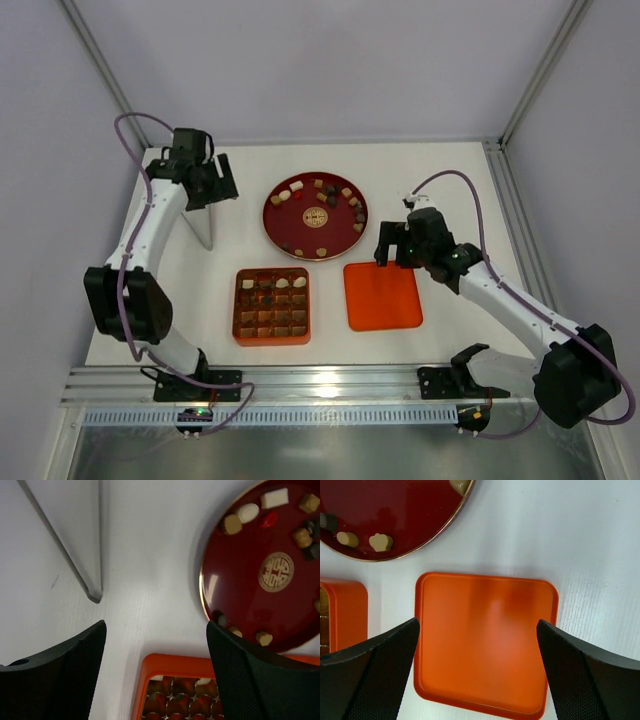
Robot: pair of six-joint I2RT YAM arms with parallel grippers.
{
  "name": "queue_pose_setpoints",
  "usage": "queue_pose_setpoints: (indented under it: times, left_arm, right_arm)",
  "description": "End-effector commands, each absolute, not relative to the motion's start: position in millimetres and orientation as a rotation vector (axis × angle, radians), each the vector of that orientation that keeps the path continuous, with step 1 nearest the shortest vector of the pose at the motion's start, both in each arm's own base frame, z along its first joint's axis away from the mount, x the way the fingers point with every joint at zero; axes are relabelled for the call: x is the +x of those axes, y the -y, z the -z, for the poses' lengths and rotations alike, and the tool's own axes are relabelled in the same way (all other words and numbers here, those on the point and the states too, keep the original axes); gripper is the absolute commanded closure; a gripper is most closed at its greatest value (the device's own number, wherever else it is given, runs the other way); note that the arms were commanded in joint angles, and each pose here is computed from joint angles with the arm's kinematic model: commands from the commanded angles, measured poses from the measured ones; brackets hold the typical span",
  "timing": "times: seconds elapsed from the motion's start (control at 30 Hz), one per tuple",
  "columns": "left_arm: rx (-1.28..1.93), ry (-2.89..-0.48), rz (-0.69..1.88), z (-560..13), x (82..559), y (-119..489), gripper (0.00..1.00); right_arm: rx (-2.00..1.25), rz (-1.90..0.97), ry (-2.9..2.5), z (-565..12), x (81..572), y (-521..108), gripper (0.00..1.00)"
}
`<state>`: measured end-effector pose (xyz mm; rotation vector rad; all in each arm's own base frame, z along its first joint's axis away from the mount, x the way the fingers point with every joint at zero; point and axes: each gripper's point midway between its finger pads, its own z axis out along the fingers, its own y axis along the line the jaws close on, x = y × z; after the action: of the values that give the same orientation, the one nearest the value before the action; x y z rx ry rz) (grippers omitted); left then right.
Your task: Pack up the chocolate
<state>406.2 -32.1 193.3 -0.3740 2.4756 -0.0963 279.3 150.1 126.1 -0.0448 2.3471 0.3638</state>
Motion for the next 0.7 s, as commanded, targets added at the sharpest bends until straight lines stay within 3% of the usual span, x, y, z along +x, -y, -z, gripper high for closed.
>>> queue_pose_setpoints:
  times: [0.0,0.4,0.67]
  left_arm:
    - [-0.298,-2.423,0.224,-215.9,385.3,65.9,0.21]
    - [-0.028,-2.380,0.621,-236.2,311.3,176.2,0.27]
    - [0.049,-2.361,0.739,-229.6,286.1,213.3,0.28]
  right_arm:
    - [0.021,-0.248,-2.322,-130.7,292.6,-130.9,0.02]
    - [0.303,-0.221,-2.462,-78.7,280.5,-80.7,0.09]
    - [0.271,-0.255,-2.494,-69.1,269.2,-98.3,0.17]
